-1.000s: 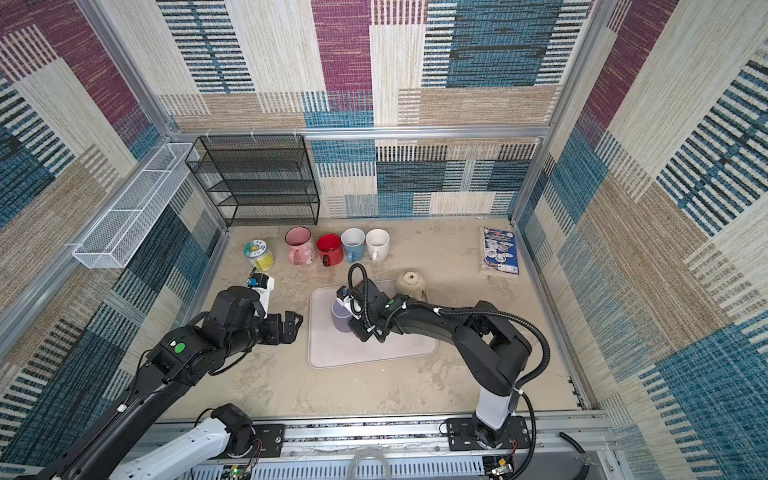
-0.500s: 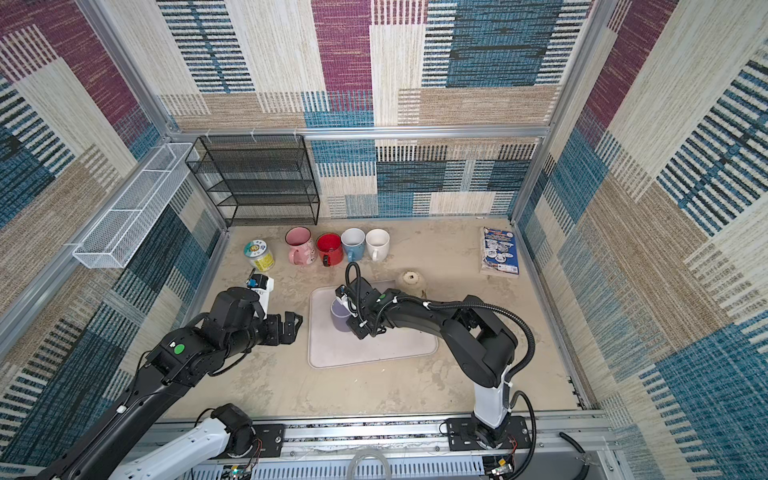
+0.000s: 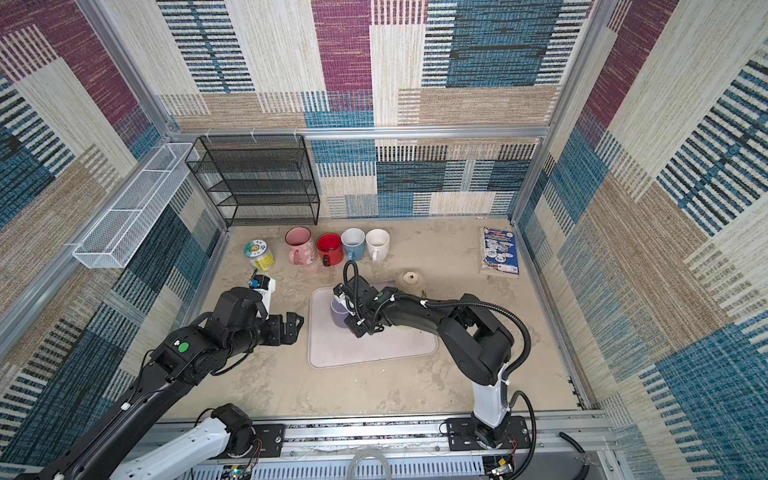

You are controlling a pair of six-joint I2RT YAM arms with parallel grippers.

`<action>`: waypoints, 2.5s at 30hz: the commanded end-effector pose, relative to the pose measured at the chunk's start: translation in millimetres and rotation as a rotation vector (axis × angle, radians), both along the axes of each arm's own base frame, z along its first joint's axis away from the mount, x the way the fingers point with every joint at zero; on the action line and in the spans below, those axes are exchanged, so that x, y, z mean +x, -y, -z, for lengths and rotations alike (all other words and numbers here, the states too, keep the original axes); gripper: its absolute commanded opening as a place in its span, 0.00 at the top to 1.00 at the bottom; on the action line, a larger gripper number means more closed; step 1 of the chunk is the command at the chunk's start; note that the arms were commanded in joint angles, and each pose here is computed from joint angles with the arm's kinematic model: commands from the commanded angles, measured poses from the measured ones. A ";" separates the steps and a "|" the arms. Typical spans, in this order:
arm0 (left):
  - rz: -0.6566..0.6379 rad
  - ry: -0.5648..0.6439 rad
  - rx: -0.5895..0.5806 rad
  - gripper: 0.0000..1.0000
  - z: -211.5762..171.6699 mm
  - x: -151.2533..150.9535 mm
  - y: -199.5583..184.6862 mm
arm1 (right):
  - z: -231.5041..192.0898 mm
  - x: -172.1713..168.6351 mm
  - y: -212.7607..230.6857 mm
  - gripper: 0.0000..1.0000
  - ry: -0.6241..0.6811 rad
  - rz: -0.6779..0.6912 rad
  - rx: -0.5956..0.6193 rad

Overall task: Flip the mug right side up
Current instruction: 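Lower the right gripper and grasp the lavender mug by its handle, then lift and tilt the lavender mug with the right gripper while the left gripper approaches, then insert the left gripper into the lavender mug opening and grasp its rim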

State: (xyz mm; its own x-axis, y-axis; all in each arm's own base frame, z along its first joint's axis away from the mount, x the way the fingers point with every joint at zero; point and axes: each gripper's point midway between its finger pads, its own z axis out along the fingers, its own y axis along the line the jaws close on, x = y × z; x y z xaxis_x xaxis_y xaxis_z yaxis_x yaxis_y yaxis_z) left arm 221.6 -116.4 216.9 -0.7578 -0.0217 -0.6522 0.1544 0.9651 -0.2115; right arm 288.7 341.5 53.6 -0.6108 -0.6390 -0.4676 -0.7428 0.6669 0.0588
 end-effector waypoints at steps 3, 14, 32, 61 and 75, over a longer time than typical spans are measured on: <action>0.025 0.007 -0.084 0.01 3.6 2.2 14.8 | -20.2 0.3 -7.9 1.00 0.018 -0.008 0.068; 0.168 0.017 -0.349 0.18 20.2 -0.6 63.4 | -101.5 3.0 -11.6 1.00 0.088 -0.018 0.373; 0.482 0.214 -0.786 0.56 -40.5 6.9 135.9 | -264.5 -42.1 33.2 1.00 0.158 -0.232 1.059; 0.688 0.424 -0.979 0.70 -115.3 16.2 165.1 | -284.5 -65.5 39.2 1.00 0.014 -0.370 1.203; 0.710 0.436 -1.010 0.81 -121.5 20.3 170.3 | -270.4 -60.3 34.6 1.00 -0.031 -0.362 1.208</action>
